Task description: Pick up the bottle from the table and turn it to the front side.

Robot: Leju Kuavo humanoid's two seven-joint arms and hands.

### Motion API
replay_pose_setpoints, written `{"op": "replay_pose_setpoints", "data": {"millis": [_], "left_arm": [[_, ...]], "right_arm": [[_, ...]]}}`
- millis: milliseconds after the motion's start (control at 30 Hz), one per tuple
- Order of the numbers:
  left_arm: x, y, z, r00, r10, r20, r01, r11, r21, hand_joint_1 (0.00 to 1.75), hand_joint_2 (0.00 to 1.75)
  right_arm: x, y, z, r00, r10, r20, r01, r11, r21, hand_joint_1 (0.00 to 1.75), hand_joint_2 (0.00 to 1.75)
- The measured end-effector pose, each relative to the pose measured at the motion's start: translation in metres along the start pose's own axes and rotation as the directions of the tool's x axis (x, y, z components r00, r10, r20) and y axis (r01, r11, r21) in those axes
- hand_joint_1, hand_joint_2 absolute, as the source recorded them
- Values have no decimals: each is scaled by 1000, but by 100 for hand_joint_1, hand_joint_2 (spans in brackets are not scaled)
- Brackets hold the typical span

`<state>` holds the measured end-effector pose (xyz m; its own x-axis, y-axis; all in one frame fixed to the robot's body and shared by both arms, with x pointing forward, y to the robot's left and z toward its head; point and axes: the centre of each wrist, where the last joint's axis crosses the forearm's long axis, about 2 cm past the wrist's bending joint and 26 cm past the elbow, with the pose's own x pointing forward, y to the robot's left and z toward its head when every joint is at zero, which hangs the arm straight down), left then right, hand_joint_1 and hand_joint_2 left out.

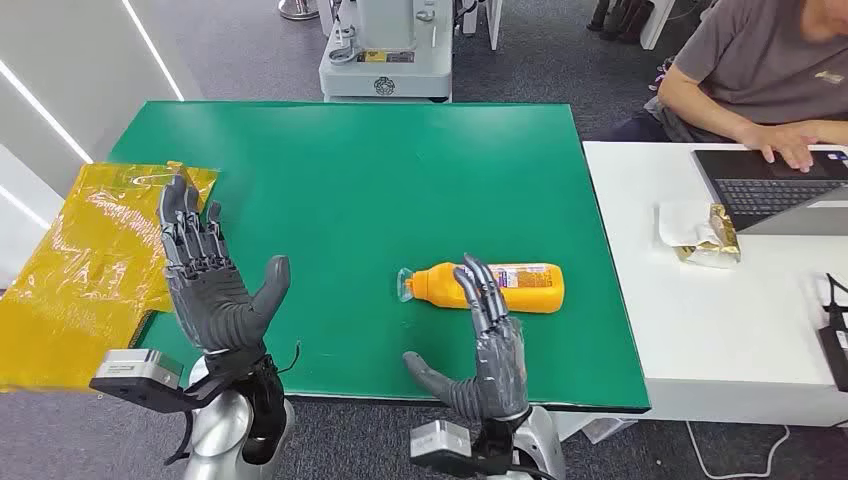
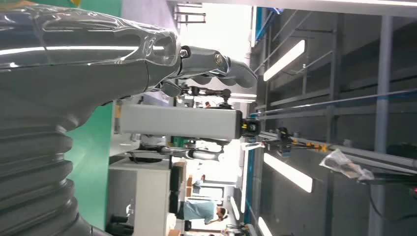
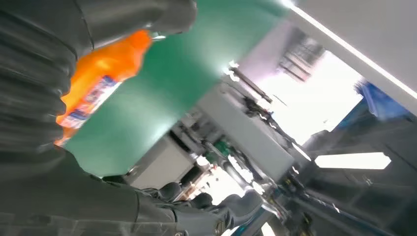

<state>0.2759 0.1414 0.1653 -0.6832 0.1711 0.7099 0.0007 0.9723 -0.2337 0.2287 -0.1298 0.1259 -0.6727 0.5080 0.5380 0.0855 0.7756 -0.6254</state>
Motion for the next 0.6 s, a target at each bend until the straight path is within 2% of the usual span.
{"op": "replay_pose_setpoints", "data": {"millis": [67, 167, 300, 367, 467, 600], "left_arm": [[1, 0, 0, 1000, 1, 2, -1, 1000, 0, 0, 175], [2, 1, 0, 1000, 9, 8, -9, 1000, -5, 0, 175], [3, 2, 2, 1000, 14, 4, -14, 1000, -10, 0, 175], [3, 2, 4, 1000, 20, 1, -20, 1000, -12, 0, 175], [5, 3, 5, 1000, 29, 3, -29, 999, -14, 0, 175], [7, 4, 6, 999, 31, 7, -31, 999, -12, 0, 175]], "right_arm": [[-9, -2, 3, 999, 26, -21, -25, 999, 30, 0, 175], [-36, -13, 9, 993, 95, -65, -87, 989, 117, 0, 175], [-73, -35, 13, 979, 172, -106, -149, 968, 202, 0, 175], [-91, -49, 18, 967, 221, -130, -175, 940, 292, 0, 175], [-124, -85, 31, 943, 286, -173, -184, 876, 446, 0, 175], [-158, -141, 28, 919, 339, -200, -202, 843, 499, 0, 175]]}}
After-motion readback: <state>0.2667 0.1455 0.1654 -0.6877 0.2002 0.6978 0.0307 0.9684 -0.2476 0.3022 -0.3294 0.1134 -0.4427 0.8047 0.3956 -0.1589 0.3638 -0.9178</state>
